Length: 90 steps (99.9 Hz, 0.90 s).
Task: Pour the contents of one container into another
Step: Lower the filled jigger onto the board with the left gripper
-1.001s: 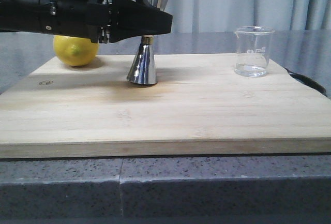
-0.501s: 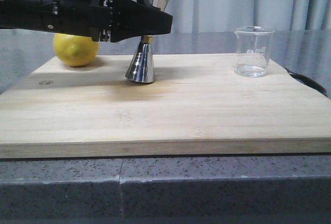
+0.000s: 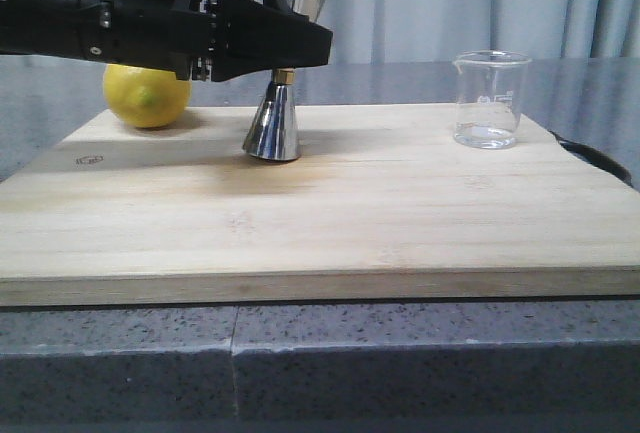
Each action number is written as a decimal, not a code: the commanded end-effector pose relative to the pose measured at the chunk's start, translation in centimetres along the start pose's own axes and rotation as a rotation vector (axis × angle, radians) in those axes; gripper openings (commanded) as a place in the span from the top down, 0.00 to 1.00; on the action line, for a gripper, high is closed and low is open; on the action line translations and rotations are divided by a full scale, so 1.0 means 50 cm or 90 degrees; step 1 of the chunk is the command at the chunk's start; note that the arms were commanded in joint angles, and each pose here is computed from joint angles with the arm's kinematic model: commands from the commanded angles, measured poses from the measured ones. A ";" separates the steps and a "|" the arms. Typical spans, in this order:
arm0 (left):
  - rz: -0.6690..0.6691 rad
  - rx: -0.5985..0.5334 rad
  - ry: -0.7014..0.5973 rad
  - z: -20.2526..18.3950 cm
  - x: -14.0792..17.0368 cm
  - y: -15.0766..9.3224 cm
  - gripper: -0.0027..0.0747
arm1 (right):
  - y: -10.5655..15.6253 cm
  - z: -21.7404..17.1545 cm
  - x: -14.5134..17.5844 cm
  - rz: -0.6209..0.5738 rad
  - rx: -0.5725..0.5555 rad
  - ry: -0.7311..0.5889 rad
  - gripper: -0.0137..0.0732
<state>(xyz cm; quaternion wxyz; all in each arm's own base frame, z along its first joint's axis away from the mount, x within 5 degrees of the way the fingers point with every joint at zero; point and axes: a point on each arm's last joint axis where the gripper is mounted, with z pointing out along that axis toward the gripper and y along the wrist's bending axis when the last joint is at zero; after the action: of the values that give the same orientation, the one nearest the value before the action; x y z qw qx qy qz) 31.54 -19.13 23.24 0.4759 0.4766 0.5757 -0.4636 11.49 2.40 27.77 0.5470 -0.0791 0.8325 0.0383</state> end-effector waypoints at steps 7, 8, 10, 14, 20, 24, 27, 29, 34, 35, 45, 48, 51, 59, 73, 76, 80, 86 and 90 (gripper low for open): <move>0.018 0.049 -0.049 -0.001 -0.049 -0.023 0.72 | 0.004 -0.007 -0.030 -0.012 -0.015 -0.064 0.18; 0.019 0.050 -0.048 -0.001 -0.049 -0.023 0.72 | 0.004 -0.007 -0.030 -0.012 -0.015 -0.064 0.18; 0.019 0.050 -0.048 -0.001 -0.049 -0.023 0.72 | 0.004 -0.007 -0.030 -0.012 -0.015 -0.064 0.18; 0.019 0.049 -0.046 0.000 -0.048 -0.023 0.72 | 0.004 -0.007 -0.030 -0.012 -0.015 -0.064 0.18; 0.021 0.051 -0.040 0.000 -0.047 -0.024 0.72 | 0.004 -0.007 -0.030 -0.012 -0.015 -0.064 0.18; 0.022 0.051 -0.037 0.000 -0.046 -0.024 0.72 | 0.004 -0.007 -0.030 -0.012 -0.015 -0.064 0.18; 0.024 0.052 -0.032 0.000 -0.044 -0.024 0.72 | 0.004 -0.007 -0.030 -0.012 -0.015 -0.064 0.18; 0.025 0.051 -0.030 0.000 -0.044 -0.024 0.72 | 0.004 -0.007 -0.030 -0.012 -0.015 -0.064 0.18; 0.027 0.048 -0.022 0.000 -0.041 -0.023 0.72 | 0.004 -0.007 -0.030 -0.012 -0.015 -0.064 0.18; 0.027 0.048 -0.020 0.000 -0.041 -0.023 0.72 | 0.004 -0.007 -0.030 -0.012 -0.015 -0.064 0.18; 0.030 0.045 -0.010 0.000 -0.038 -0.022 0.72 | 0.004 -0.007 -0.030 -0.012 -0.015 -0.065 0.18; 0.031 0.043 -0.008 -0.001 -0.037 -0.021 0.72 | 0.004 -0.007 -0.030 -0.012 -0.015 -0.065 0.18; 0.031 0.040 -0.007 -0.002 -0.037 -0.019 0.72 | 0.004 -0.007 -0.030 -0.012 -0.015 -0.065 0.18; 0.029 0.033 -0.005 -0.006 -0.036 -0.016 0.72 | 0.004 -0.007 -0.030 -0.012 -0.015 -0.065 0.18; 0.030 0.034 0.000 -0.008 -0.034 -0.015 0.72 | 0.004 -0.007 -0.030 -0.012 -0.015 -0.065 0.18; 0.031 0.035 0.002 -0.008 -0.034 -0.015 0.72 | 0.004 -0.007 -0.030 -0.012 -0.015 -0.065 0.18; 0.032 0.037 0.005 -0.008 -0.033 -0.016 0.72 | 0.004 -0.007 -0.030 -0.012 -0.015 -0.065 0.18; 0.033 0.038 0.006 -0.008 -0.033 -0.016 0.72 | 0.004 -0.007 -0.030 -0.012 -0.015 -0.065 0.18; 0.033 0.038 0.006 -0.008 -0.033 -0.016 0.70 | 0.004 -0.007 -0.030 -0.012 -0.015 -0.065 0.18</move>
<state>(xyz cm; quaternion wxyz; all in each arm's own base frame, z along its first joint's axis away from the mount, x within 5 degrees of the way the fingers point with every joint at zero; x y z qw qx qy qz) 31.24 -19.11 23.15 0.4580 0.4978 0.5702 -0.4661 11.51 2.42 27.82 0.5495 -0.0797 0.8308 0.0395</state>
